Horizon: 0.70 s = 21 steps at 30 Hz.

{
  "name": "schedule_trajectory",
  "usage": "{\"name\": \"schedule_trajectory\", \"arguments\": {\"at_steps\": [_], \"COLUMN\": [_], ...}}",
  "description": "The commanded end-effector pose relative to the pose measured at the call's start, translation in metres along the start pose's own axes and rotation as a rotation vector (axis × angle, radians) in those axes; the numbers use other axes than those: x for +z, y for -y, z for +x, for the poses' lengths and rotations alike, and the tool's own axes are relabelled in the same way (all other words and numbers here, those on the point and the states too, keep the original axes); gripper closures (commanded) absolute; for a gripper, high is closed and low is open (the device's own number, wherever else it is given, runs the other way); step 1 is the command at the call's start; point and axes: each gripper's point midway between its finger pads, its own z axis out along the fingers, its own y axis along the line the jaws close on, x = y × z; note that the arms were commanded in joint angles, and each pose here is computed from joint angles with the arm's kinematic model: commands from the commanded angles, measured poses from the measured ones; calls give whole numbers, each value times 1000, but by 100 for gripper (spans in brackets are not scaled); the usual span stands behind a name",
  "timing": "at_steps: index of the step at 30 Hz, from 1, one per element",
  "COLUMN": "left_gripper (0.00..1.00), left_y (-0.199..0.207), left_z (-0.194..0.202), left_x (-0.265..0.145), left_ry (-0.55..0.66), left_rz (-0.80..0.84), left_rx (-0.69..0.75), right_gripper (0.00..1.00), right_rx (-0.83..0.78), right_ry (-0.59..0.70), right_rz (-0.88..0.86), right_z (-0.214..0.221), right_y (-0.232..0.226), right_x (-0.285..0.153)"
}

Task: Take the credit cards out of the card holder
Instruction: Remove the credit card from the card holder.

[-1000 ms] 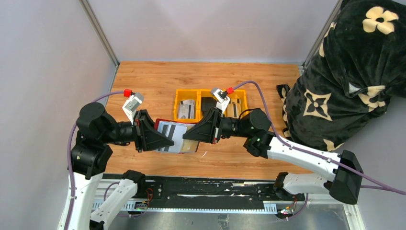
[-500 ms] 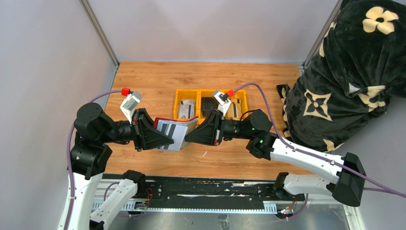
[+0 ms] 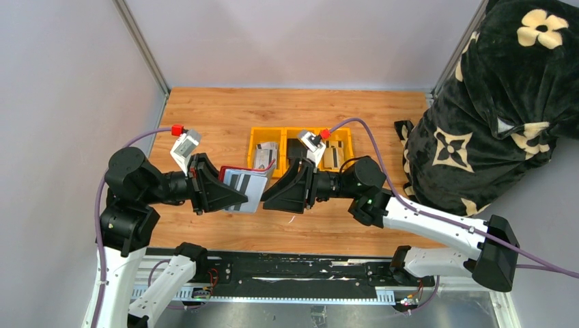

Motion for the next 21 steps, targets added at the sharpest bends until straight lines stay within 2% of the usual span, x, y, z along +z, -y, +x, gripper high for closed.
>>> {"name": "schedule_trajectory", "arguments": {"at_steps": [1, 10, 14, 15, 21], "left_gripper": [84, 83, 79, 77, 70], "left_y": [2, 5, 10, 12, 17], "left_z": [-3, -1, 1, 1, 5], "left_x": [0, -2, -3, -3, -4], "left_ry": [8, 6, 0, -1, -12], "left_rz": [-1, 4, 22, 30, 62], "left_rx": [27, 34, 33, 35, 29], "right_gripper": [52, 52, 57, 60, 93], "right_rx": [-62, -68, -61, -58, -44], "right_ry": [17, 17, 26, 29, 31], "right_rz": [-82, -84, -92, -95, -109], "right_z": [-12, -17, -20, -20, -19], "right_y": [-27, -25, -24, -23, -24], "right_x": [7, 17, 21, 21, 21]}}
